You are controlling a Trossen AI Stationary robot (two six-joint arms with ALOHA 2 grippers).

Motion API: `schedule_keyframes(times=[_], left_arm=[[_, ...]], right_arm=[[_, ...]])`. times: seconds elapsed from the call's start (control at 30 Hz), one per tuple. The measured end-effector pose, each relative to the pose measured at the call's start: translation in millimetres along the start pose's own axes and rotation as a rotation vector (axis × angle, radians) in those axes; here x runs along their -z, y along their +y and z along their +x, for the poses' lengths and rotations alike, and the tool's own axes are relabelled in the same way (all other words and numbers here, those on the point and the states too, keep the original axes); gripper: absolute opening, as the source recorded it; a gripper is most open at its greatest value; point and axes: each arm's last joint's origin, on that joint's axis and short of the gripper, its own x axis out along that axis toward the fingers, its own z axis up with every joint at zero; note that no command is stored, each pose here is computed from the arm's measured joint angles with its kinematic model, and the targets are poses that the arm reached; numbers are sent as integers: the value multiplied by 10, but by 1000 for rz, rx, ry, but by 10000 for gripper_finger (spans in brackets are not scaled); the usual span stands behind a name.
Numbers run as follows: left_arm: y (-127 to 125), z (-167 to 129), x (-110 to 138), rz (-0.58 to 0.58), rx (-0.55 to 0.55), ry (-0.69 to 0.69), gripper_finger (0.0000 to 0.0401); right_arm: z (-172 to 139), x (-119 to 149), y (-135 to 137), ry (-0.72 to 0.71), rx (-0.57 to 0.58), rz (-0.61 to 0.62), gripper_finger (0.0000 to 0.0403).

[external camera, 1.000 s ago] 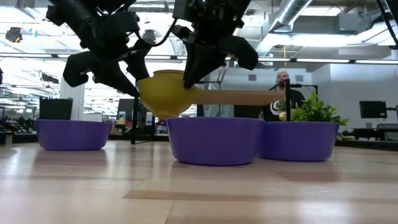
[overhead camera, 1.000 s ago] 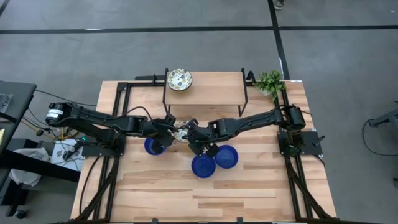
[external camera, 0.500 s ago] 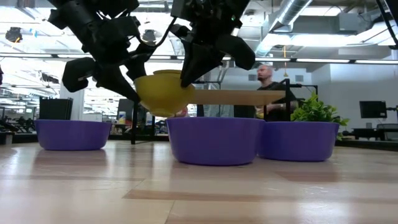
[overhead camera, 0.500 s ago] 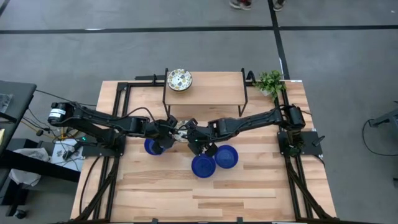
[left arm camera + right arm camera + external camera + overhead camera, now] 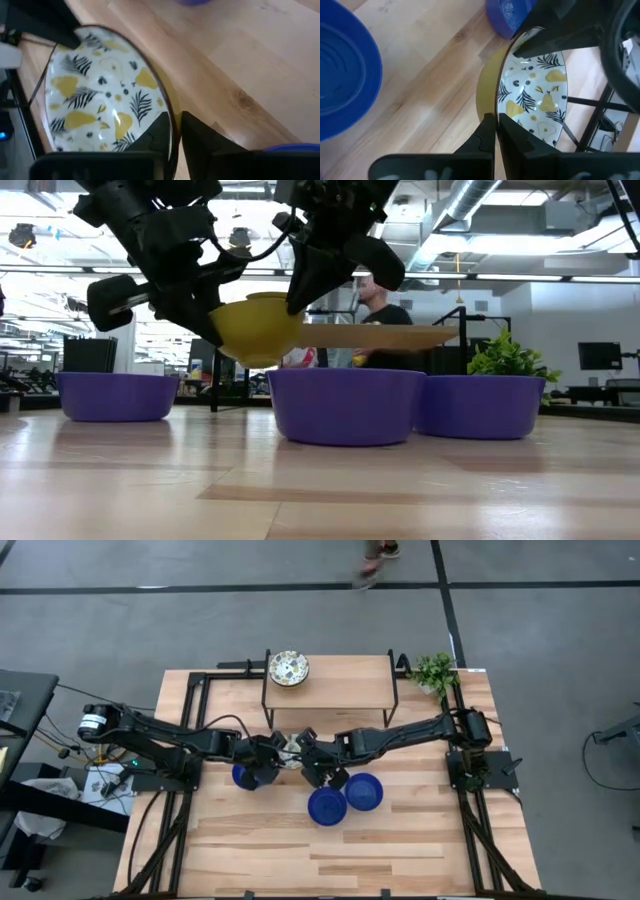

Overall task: Pick & Place Mini bowls
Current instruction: Stack the white patterned bowl on top of the white patterned bowl on the shelf

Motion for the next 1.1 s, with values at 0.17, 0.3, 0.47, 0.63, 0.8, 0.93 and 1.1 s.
schedule_keyframes(times=[0.17, 0.3, 0.47, 0.63, 0.8, 0.93, 1.1], left_arm=[[-21, -2, -24, 31, 4, -6, 18], [-20, -2, -24, 30, 2, -4, 18], [-14, -2, -23, 23, -7, 1, 18], [-13, -4, -23, 17, -9, 1, 18], [-16, -10, -16, 18, -5, 11, 18], [-5, -17, -18, 10, -12, 15, 18], [-3, -21, -14, 10, -20, 30, 18]], right_arm=[[-8, -14, 5, -6, 1, -28, 0], [-8, -15, 6, -4, 2, -14, 6], [-5, -7, 4, 12, 14, -6, 35], [1, -5, 11, 15, 10, -8, 74], [11, -6, 22, 38, 26, -12, 110], [-4, -21, 40, 112, 81, -26, 133], [-68, -27, -2, 157, 103, 6, 147]])
